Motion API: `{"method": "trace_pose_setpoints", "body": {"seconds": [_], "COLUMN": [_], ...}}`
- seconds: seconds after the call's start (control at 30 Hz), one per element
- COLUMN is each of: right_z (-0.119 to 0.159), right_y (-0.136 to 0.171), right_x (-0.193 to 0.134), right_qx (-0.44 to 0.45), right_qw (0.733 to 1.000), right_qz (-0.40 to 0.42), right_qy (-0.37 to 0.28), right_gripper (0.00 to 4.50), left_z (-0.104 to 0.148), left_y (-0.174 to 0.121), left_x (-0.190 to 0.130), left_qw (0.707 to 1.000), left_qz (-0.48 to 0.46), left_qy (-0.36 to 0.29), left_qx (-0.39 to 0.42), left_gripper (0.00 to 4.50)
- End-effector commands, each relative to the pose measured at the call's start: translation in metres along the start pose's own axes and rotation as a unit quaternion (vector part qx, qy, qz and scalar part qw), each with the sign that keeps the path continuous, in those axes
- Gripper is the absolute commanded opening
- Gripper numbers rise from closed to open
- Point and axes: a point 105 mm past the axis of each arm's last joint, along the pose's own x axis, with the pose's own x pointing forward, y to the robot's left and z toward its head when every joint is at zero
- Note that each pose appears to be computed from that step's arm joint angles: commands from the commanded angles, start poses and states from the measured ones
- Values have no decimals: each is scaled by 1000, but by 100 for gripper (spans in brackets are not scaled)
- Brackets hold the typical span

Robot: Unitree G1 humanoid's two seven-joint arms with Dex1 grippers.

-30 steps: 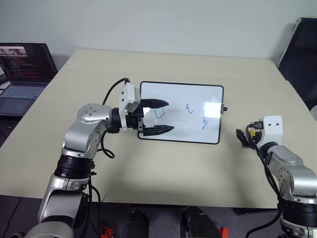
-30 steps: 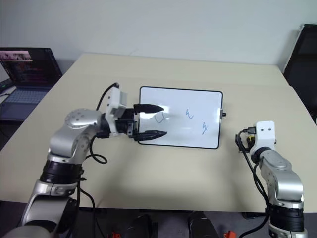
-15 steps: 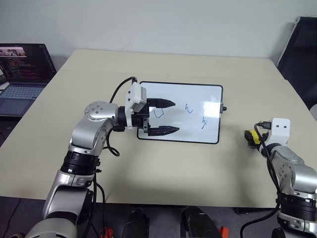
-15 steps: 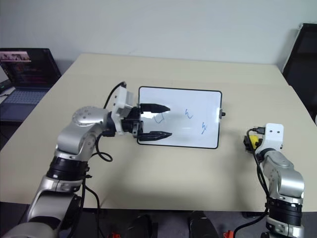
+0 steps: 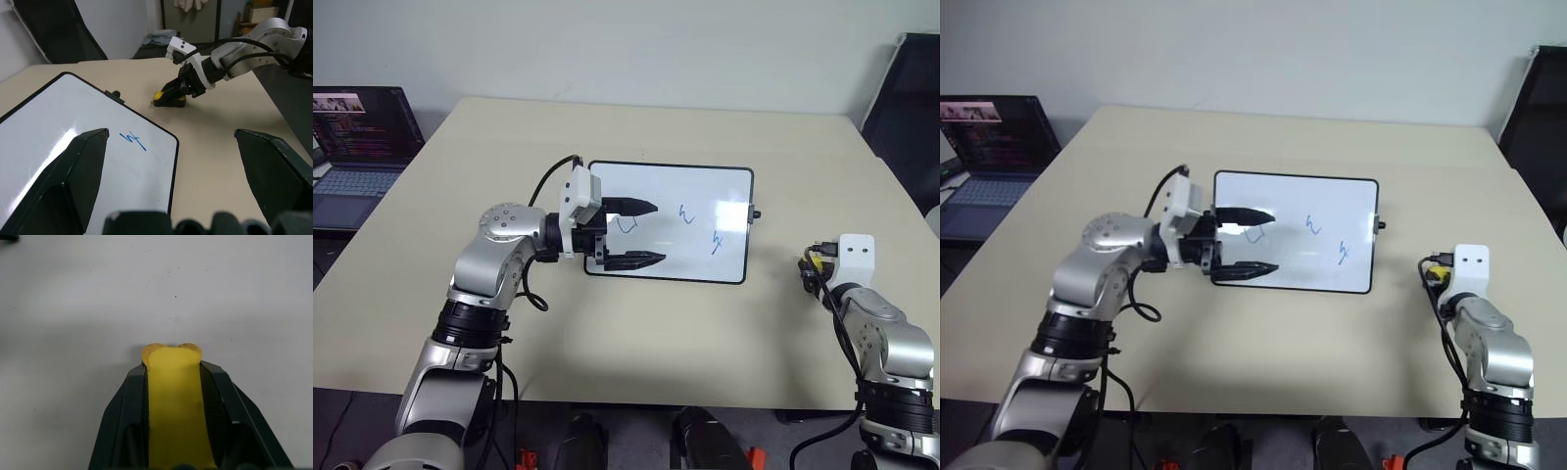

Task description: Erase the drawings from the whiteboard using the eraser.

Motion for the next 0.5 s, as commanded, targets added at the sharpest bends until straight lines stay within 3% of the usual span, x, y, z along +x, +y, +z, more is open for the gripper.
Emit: {"method": "trace_pose_setpoints", "body": {"seconds": [0.03, 0.3, 0.5], "right_z": [9, 40, 58], "right_y": [-2, 24, 53], "right_x": [-3, -39, -68], "right_qx": [-14, -75, -122], "right_qw": [1000, 989, 971], "right_qz": [-1, 82, 139], "right_qy": [-19, -95, -154], "right_gripper": [111, 111, 111], "left_z": [7, -8, -13], "left_y": [2, 3, -5], "left_x": [-6, -30, -31], "left_qw": [1000, 996, 994], "left_qz": [10, 75, 97], "left_qy": [-2, 35, 35], "left_qx": [19, -20, -34], "left_gripper": [450, 450, 450]}}
